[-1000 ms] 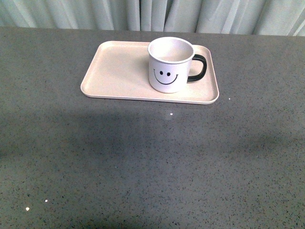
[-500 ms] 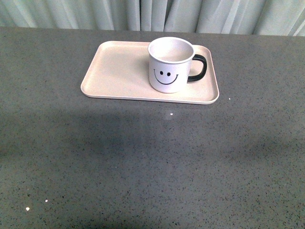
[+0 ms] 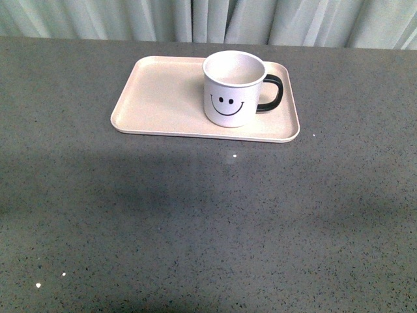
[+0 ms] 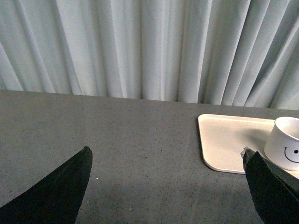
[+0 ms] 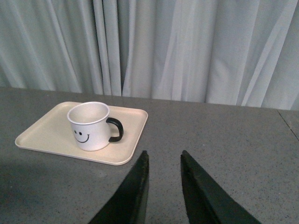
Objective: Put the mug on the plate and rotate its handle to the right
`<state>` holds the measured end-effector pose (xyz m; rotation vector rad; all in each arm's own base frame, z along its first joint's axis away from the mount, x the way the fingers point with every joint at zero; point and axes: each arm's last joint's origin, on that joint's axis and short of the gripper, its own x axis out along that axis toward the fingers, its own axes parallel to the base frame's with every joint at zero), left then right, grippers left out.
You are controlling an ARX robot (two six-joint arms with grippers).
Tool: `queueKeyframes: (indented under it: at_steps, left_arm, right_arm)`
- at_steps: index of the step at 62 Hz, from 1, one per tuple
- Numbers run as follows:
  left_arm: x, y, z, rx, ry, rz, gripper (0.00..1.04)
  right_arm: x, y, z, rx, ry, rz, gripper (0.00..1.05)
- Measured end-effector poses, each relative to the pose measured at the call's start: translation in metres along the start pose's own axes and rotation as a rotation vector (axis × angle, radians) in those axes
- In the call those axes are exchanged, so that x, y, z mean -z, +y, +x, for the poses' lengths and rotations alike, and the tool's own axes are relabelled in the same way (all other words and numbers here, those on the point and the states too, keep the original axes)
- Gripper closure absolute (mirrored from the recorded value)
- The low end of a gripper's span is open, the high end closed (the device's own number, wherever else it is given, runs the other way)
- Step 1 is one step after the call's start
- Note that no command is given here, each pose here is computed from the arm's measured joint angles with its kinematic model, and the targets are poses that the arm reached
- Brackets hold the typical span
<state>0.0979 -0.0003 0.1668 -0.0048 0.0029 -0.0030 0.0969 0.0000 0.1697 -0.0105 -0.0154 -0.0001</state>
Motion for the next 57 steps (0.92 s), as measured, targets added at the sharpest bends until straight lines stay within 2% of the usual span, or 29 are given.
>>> queueKeyframes:
  at_steps: [12,18,24,57]
  left_arm:
    - [0.0,0.0,0.0,0.0,0.0,0.0,0.09]
    - [0.0,0.0,0.0,0.0,0.0,0.0,0.09]
    - [0.0,0.0,0.0,0.0,0.0,0.0,0.09]
    - [0.0,0.0,0.0,0.0,0.0,0.0,0.09]
  right_arm:
    - [0.0,0.0,0.0,0.0,0.0,0.0,0.47]
    - [0.0,0.0,0.0,0.0,0.0,0.0,0.24]
    - [0.0,0.0,0.0,0.0,0.0,0.0,0.08]
    - [0.0,0.0,0.0,0.0,0.0,0.0,0.09]
